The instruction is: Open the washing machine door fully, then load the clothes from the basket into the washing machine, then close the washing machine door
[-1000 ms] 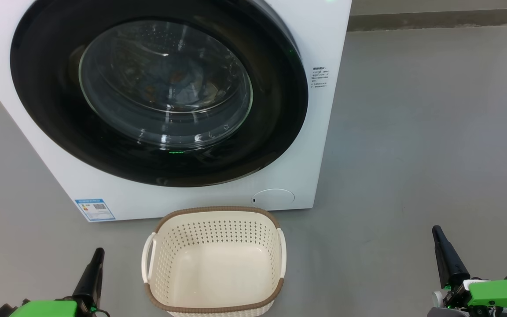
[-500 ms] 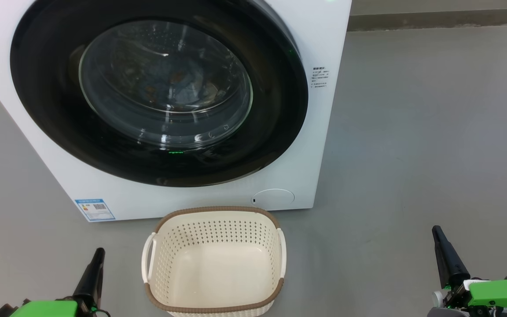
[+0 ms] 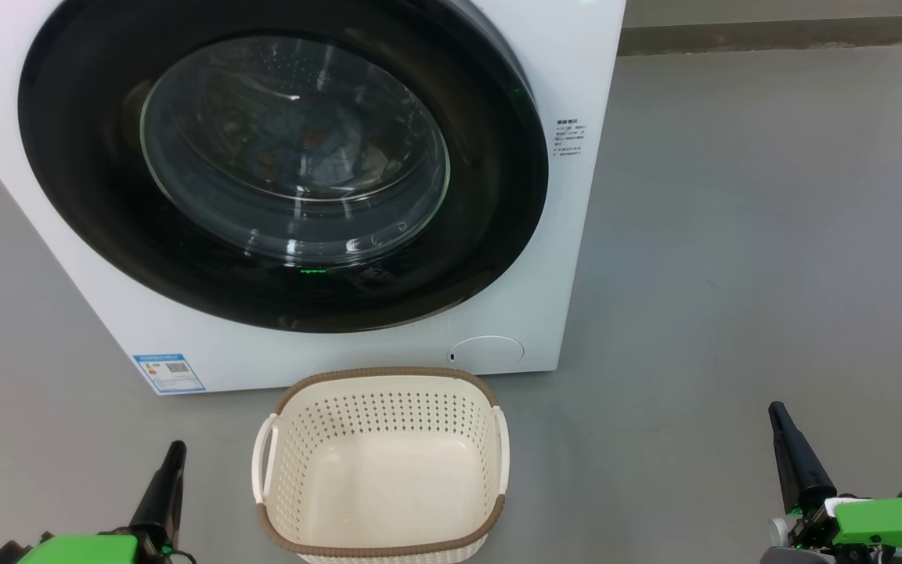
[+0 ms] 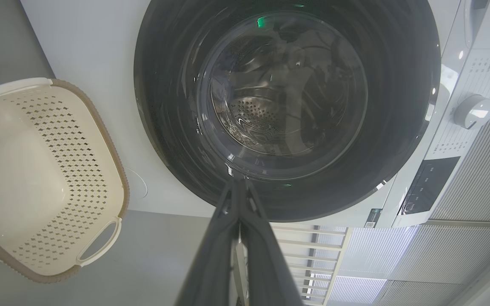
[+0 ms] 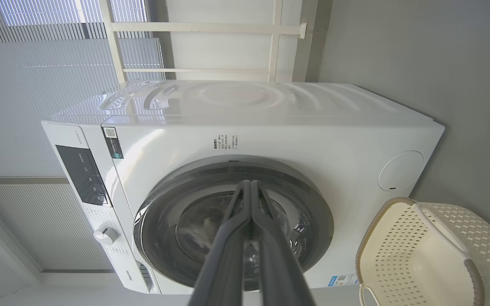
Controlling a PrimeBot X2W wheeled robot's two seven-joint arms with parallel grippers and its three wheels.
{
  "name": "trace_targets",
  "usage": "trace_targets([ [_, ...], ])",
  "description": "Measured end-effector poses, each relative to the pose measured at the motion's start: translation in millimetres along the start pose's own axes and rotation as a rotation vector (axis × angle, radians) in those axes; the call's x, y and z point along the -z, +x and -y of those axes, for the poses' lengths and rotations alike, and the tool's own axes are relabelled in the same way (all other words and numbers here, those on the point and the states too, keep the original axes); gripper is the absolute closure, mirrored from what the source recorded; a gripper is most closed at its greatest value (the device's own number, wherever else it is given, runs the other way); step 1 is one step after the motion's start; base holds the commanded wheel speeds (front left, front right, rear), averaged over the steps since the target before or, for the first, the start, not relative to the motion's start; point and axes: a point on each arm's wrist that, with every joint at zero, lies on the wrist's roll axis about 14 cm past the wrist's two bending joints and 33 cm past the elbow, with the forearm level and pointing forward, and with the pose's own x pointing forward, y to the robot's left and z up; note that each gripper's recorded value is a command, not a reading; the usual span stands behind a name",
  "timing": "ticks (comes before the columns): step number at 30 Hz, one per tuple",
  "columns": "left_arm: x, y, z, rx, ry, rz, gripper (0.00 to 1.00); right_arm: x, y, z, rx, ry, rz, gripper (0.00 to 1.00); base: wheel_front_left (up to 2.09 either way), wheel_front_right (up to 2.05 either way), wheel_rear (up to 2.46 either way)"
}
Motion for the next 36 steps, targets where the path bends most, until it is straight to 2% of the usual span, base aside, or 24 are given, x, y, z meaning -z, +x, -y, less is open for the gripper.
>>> trace_targets([
  [36,-0.5,0.0,0.1,0.000,-0.001,0.002,1.00,-0.6,-0.1,0.0,0.000,0.002,0.003,1.00,0.00,0.00,0.00],
])
